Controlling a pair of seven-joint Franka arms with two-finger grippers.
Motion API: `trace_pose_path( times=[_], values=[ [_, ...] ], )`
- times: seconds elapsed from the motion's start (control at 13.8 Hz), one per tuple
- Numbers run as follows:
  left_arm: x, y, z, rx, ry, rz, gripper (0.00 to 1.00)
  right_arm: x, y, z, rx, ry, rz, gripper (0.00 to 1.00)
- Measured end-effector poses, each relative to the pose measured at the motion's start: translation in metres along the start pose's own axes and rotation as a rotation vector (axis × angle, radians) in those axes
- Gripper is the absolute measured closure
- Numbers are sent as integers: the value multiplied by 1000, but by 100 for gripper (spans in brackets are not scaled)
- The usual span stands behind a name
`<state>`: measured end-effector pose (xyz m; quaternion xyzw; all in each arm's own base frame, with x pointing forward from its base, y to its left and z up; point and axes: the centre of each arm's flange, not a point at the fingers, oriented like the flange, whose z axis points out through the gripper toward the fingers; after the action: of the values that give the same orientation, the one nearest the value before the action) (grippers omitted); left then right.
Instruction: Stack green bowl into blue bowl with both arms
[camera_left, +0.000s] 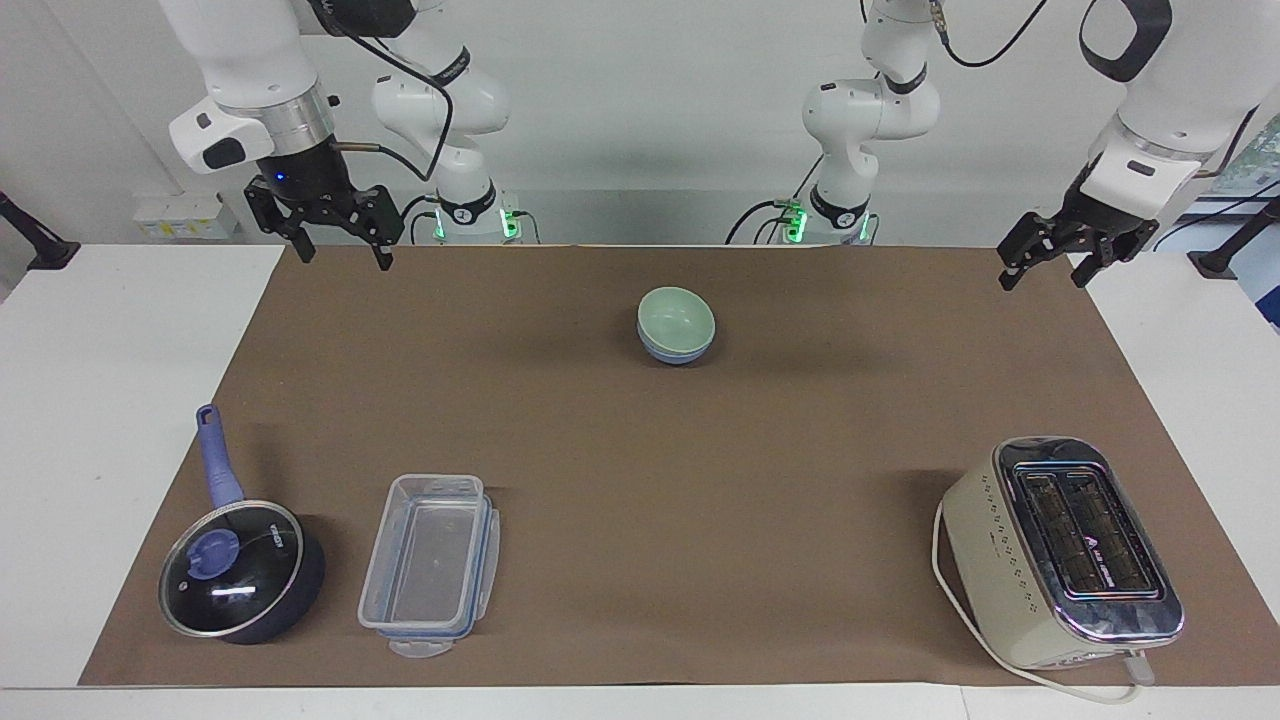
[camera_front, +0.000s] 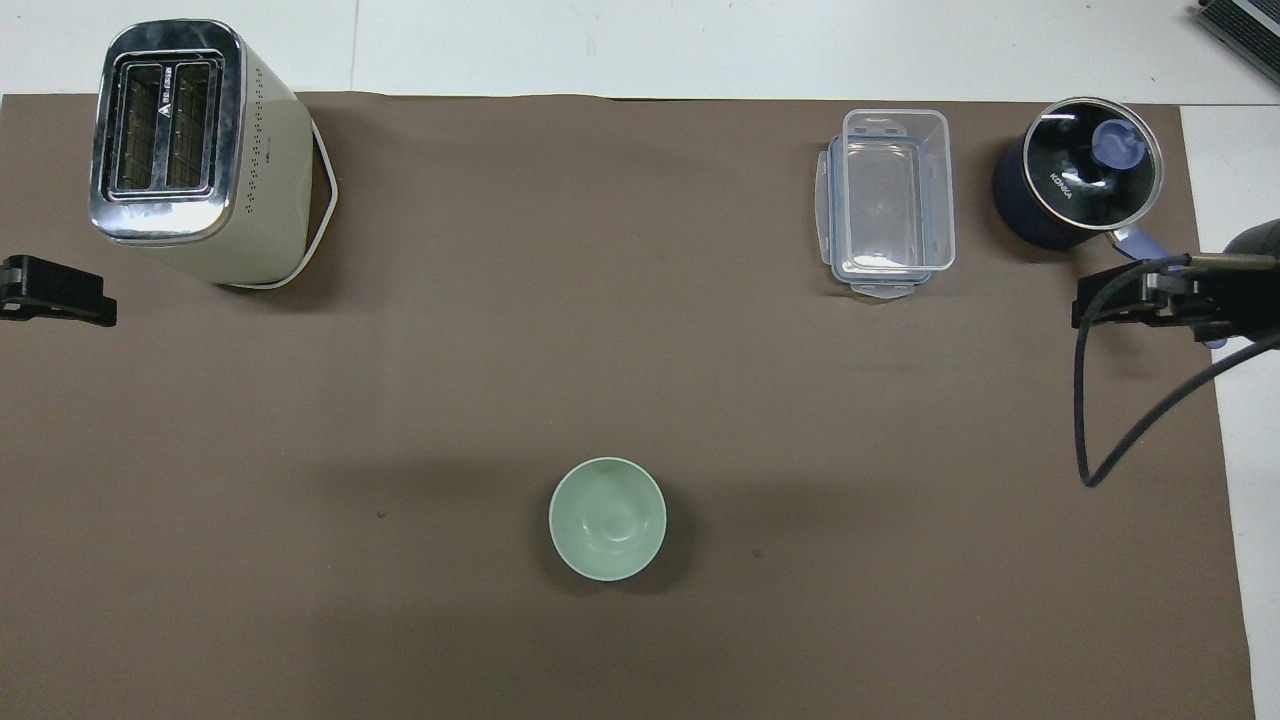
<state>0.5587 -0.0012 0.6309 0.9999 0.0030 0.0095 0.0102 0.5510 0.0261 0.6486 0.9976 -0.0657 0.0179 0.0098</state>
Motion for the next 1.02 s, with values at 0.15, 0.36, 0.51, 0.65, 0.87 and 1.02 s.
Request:
trace_pose_path(
  times=[0.15, 0.36, 0.51, 0.65, 0.87, 1.02],
  values=[
    [0, 0, 0, 0, 0, 0, 0, 0, 0, 0, 0, -1, 0, 0],
    [0, 0, 0, 0, 0, 0, 0, -1, 0, 4, -3, -14, -1, 0],
    [0, 0, 0, 0, 0, 0, 0, -2, 0, 9, -5, -27, -1, 0],
    [0, 0, 0, 0, 0, 0, 0, -2, 0, 12, -6, -35, -1, 0],
    [0, 0, 0, 0, 0, 0, 0, -2, 0, 13, -7, -35, -1, 0],
    [0, 0, 0, 0, 0, 0, 0, -2, 0, 13, -7, -35, -1, 0]
  ],
)
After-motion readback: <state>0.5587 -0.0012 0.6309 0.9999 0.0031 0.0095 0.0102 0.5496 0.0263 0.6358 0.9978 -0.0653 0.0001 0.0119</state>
